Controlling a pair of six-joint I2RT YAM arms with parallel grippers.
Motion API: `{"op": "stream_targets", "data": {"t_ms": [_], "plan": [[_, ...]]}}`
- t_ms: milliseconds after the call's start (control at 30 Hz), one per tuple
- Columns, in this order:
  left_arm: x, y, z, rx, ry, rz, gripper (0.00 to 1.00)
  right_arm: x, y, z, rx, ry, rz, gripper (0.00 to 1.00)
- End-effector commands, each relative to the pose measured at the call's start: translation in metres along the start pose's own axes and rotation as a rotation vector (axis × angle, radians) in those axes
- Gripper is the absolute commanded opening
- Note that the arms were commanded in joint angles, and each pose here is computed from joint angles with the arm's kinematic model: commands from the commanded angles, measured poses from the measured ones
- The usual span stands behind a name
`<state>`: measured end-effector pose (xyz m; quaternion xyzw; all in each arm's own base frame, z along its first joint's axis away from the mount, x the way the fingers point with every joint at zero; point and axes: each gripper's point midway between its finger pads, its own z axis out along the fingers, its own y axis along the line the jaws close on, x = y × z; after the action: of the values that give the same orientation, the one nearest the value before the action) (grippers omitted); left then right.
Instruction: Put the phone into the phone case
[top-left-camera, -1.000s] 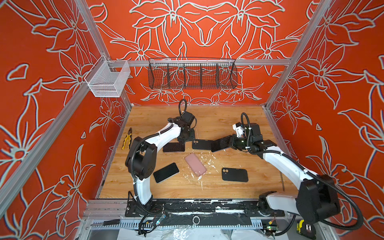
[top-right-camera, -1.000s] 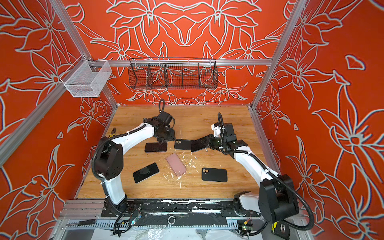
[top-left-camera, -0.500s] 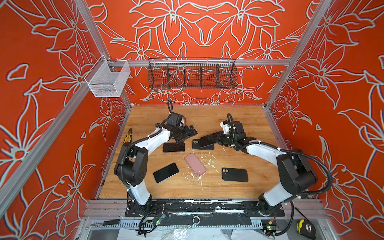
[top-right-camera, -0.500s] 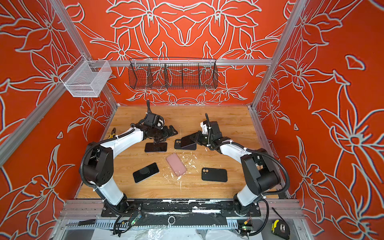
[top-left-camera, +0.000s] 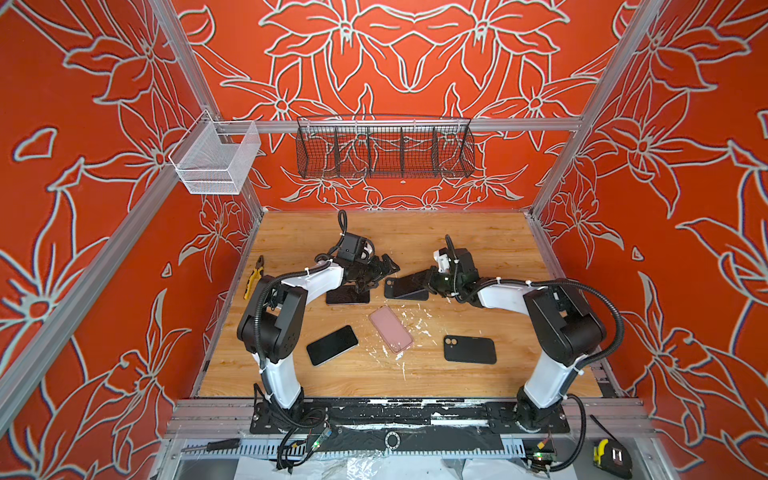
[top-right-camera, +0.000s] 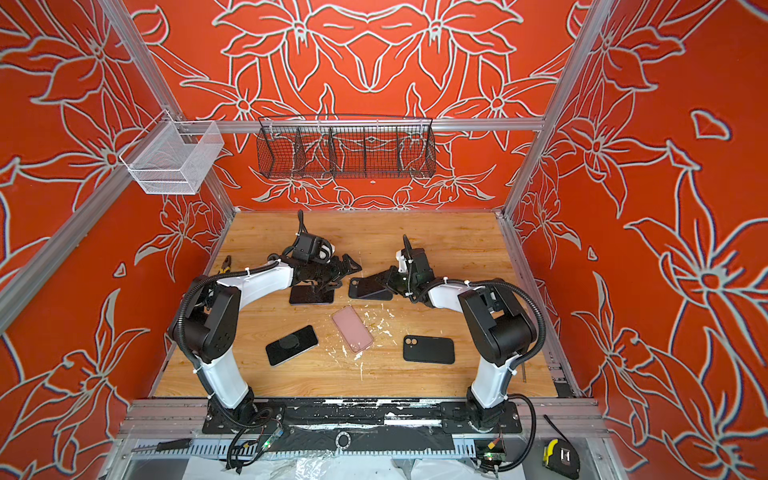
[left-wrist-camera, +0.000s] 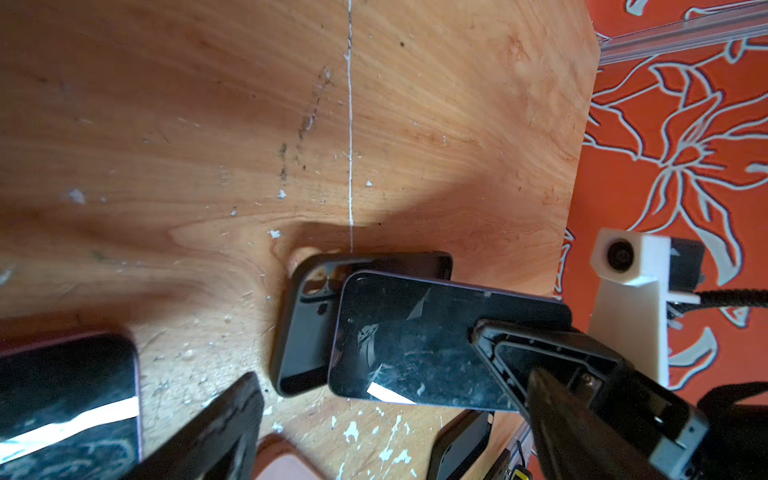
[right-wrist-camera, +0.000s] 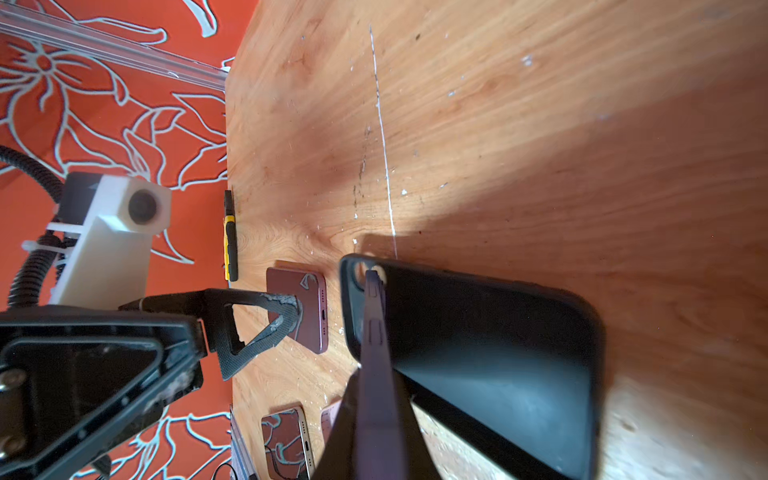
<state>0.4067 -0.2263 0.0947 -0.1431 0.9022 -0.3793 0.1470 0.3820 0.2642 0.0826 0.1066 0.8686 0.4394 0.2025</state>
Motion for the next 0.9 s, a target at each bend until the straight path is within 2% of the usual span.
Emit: {"op": "stream_targets", "data": {"t_ms": [0,533,867], "plan": [[-0.004,0.005,0.007,0.013,-0.008,-0.028,0.97,-0.011,0.023,0.007,-0.064,-0.028,-0.017,0.0],[0.002,0.033,0.029,-0.023,0.009,-0.088,0.97,0.006,0.005,0.024,-0.062,0.041,-0.006,0.0],[0.0,0.037,0.037,-0.026,0.011,-0.102,0.97,0.019,0.001,0.026,-0.078,0.097,-0.021,0.0]]}}
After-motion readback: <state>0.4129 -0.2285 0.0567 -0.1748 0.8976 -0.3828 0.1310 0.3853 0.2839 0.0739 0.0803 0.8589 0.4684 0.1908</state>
